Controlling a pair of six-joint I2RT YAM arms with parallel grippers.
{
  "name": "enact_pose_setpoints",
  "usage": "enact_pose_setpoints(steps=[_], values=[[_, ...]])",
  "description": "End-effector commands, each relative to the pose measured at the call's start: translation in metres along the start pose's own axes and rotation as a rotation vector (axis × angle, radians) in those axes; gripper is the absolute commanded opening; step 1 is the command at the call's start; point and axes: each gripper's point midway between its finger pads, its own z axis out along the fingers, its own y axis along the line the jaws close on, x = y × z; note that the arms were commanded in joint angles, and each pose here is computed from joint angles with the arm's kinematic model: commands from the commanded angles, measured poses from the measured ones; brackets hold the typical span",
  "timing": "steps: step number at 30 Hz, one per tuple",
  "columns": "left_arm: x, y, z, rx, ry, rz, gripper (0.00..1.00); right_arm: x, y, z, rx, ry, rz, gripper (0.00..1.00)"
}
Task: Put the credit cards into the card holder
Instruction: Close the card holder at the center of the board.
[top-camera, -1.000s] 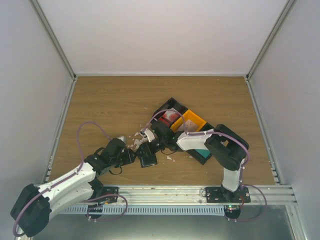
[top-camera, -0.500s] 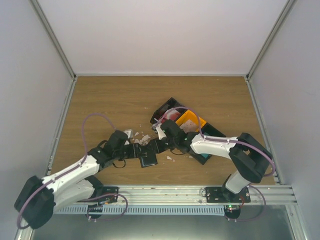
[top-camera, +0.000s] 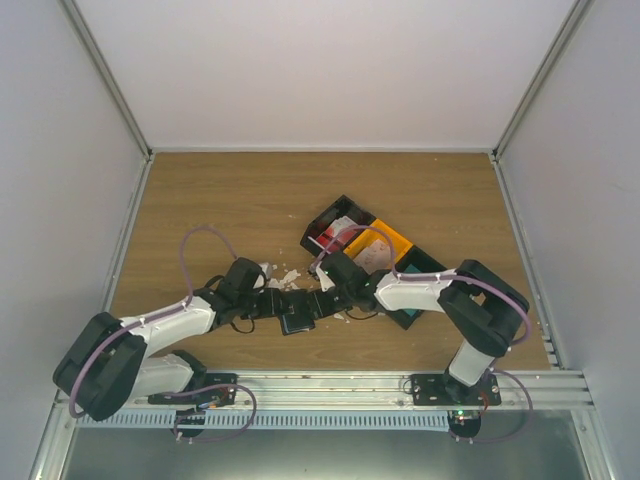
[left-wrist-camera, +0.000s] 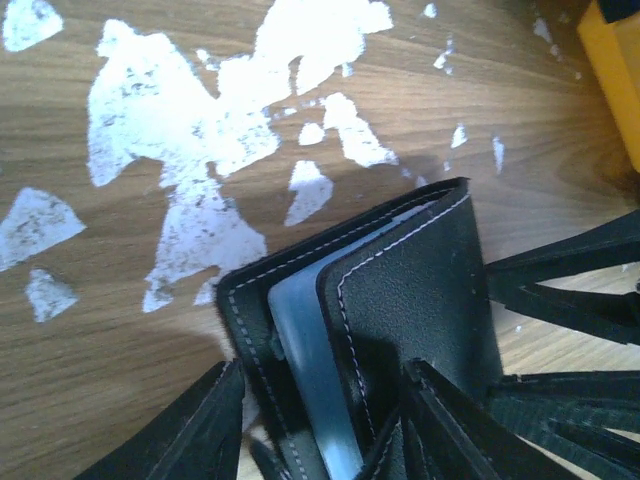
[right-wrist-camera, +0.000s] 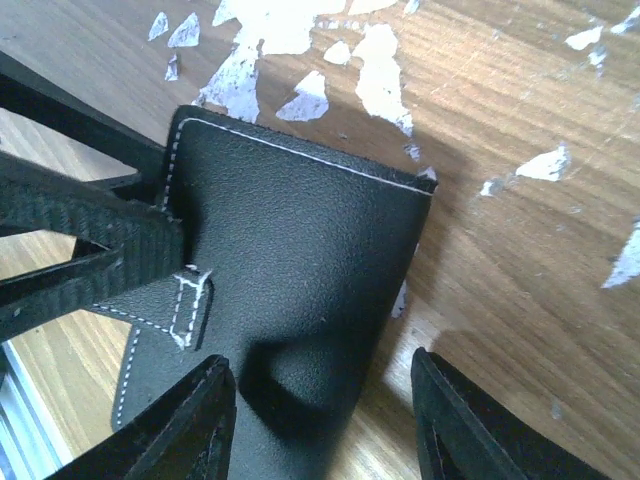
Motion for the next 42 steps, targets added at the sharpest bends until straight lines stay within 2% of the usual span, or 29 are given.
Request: enact_pose_setpoints(steps=[1, 7, 14, 18, 25, 30, 34, 42], values=[[0.002, 0.010, 0.006, -0.003, -0.006, -0.029, 0.43, 0.008, 0.001, 0.010, -0.041, 0.037, 0.011, 0.49], [0.021, 0.035, 0.016, -0.077, 0.058, -0.061, 0.35, 0.006, 0.005, 0.017, -0.106, 0.036, 0.031, 0.47], [0.040, 0.052, 0.019, -0.119, 0.101, -0.080, 0.17, 0.005, 0.011, 0.020, -0.195, 0.040, 0.081, 0.48], [0.045, 0.055, 0.019, -0.120, 0.109, -0.089, 0.12, 0.004, 0.008, 0.020, -0.210, 0.029, 0.125, 0.51], [0.047, 0.057, 0.020, -0.122, 0.107, -0.109, 0.10, 0.004, 0.023, 0.030, -0.353, 0.043, 0.161, 0.52], [0.048, 0.057, 0.021, -0.112, 0.103, -0.122, 0.10, -0.011, 0.043, 0.023, -0.460, -0.010, 0.137, 0.49], [0.046, 0.055, 0.021, -0.102, 0.097, -0.124, 0.10, -0.016, 0.049, 0.020, -0.501, -0.026, 0.138, 0.41], [0.036, 0.045, 0.016, -0.069, 0.060, -0.113, 0.11, -0.019, 0.049, 0.014, -0.486, -0.054, 0.135, 0.06]])
